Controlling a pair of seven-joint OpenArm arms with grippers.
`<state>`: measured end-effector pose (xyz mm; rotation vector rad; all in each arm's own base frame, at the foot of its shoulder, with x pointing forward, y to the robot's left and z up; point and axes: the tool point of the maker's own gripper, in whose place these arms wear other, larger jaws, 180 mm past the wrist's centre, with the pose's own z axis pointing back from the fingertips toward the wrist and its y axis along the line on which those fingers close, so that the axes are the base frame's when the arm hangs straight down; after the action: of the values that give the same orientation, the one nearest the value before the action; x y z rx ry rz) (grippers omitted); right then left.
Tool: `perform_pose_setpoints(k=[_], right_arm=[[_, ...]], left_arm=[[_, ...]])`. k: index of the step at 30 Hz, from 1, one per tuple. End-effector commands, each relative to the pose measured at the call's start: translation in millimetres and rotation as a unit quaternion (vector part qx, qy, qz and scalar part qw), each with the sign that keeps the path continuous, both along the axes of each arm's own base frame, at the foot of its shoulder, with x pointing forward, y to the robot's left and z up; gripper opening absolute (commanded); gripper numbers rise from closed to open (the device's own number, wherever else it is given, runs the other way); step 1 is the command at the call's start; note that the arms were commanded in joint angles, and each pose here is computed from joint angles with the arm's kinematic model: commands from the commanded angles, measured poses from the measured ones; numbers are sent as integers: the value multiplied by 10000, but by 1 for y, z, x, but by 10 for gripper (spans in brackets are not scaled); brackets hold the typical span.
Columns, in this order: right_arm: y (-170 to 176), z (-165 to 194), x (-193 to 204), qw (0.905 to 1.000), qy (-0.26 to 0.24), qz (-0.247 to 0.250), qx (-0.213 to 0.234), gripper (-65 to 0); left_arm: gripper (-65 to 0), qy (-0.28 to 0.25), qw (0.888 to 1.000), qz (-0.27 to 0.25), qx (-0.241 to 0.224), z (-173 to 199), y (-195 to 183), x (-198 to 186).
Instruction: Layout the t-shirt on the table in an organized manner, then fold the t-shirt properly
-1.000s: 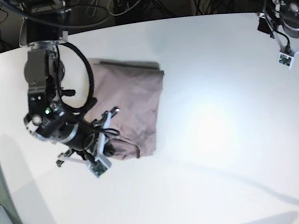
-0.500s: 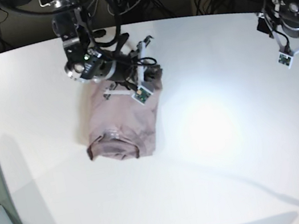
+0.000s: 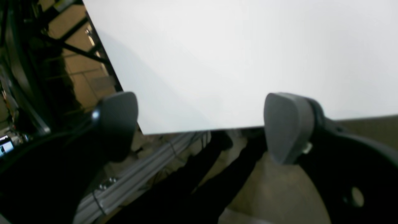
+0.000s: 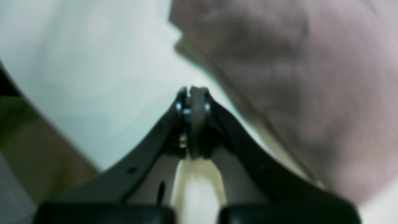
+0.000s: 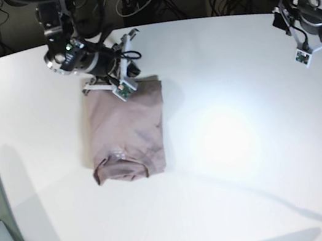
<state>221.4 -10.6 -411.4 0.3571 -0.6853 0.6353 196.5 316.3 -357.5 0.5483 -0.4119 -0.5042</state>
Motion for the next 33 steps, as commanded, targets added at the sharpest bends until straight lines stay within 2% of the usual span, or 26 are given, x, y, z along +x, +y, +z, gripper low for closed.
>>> perform_pose_setpoints(k=[1,5,9,11,14,20,24,30,31,33], right_arm=[[5,25,10,9989,-401,-29,222,-650],[1,64,17,9950,-976,-69,205,-650],[-12,74,23,9947,-1006,-96,-173,-650],[-24,69,19,9949,-886,-50,-474,-650],[-39,55,1,9953,-626,28,-742,-650],[-75,28,-41,9943,2,-309,-1022,-650],[-90,17,-71,9937,205,-366,-1044,-650],[-93,8,-120,9940,518,-158,-945,-650],[-92,7,-128,9942,576,-148,-895,-650],[-90,4,-142,9942,692,-138,-813,-650]], left_arm=[[-25,-113,9999,-22,126,9,5,4],[-25,-116,9999,-28,125,9,5,4],[-25,-86,9999,-32,120,8,4,2],[-27,53,9999,-80,115,3,3,-6],[-28,571,9973,-464,86,-8,-3,-23],[-27,419,9983,406,-47,-7,19,-47],[-27,386,9969,679,-65,-6,27,-57],[-30,841,9941,682,-68,-19,24,-91],[-40,928,9933,682,-71,-21,24,-98],[-121,1099,9911,735,-150,-28,18,-113]])
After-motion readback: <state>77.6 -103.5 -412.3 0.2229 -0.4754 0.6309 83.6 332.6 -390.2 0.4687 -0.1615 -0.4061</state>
